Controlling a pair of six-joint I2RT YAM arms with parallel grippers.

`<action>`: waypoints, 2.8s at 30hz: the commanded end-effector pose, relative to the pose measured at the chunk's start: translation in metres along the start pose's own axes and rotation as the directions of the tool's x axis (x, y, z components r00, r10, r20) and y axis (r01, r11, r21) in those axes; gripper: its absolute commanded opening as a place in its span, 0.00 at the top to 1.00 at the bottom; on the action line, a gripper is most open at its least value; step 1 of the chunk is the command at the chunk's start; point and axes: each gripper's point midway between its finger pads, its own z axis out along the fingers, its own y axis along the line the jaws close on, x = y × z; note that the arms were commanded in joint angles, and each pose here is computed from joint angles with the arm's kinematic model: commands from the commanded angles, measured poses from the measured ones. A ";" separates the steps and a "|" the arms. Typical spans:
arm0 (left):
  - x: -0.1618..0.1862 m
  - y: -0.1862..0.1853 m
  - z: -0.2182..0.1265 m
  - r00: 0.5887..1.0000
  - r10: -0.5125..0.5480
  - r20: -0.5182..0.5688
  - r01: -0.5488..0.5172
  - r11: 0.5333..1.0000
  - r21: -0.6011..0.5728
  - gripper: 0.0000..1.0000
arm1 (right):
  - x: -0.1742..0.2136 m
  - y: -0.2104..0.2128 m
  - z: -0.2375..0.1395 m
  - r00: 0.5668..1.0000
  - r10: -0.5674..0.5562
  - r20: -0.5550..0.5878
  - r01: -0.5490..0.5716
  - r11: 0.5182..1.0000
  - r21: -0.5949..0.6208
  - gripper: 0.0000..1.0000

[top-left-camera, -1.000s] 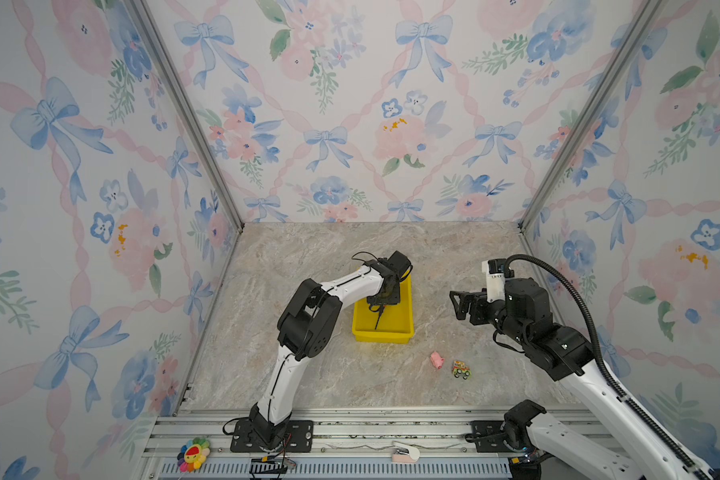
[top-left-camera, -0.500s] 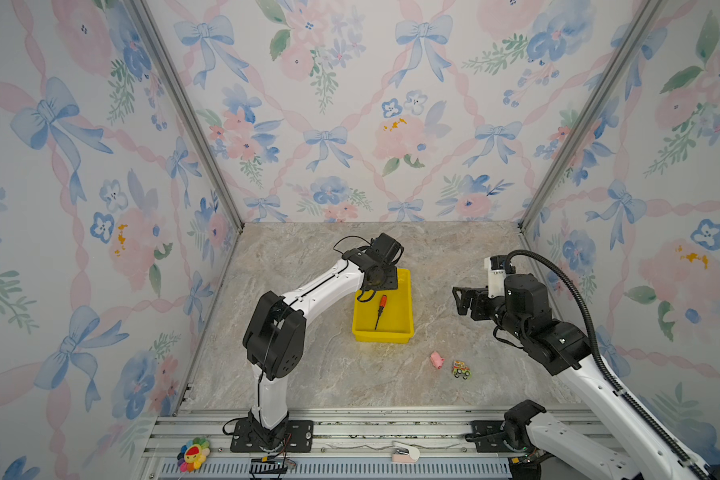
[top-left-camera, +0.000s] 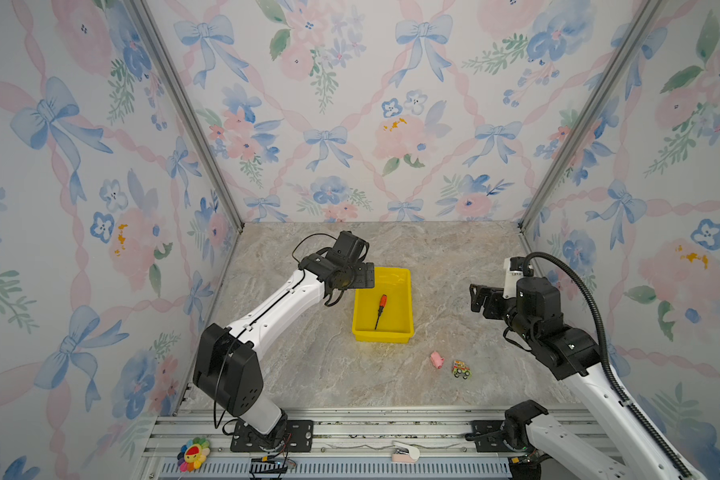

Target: Put the screwdriver in the bin

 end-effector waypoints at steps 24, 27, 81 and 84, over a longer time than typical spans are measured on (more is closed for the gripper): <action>0.064 0.234 -0.066 0.889 -0.115 0.443 0.338 0.818 -0.465 0.03 | 0.067 -0.102 0.004 0.976 -0.109 0.188 0.050 0.955 0.292 0.03; 0.077 0.232 -0.062 0.878 -0.092 0.469 0.319 0.843 -0.432 0.02 | 0.079 -0.105 0.008 0.979 -0.132 0.155 0.080 0.951 0.300 0.03; 0.039 0.204 0.043 0.743 0.184 0.643 -0.021 0.967 -0.252 0.03 | 0.073 -0.090 0.179 0.970 -0.176 0.168 0.145 0.972 0.184 0.03; 0.039 0.204 0.043 0.742 0.185 0.644 -0.019 0.967 -0.255 0.02 | 0.074 -0.090 0.179 0.970 -0.176 0.167 0.144 0.972 0.185 0.03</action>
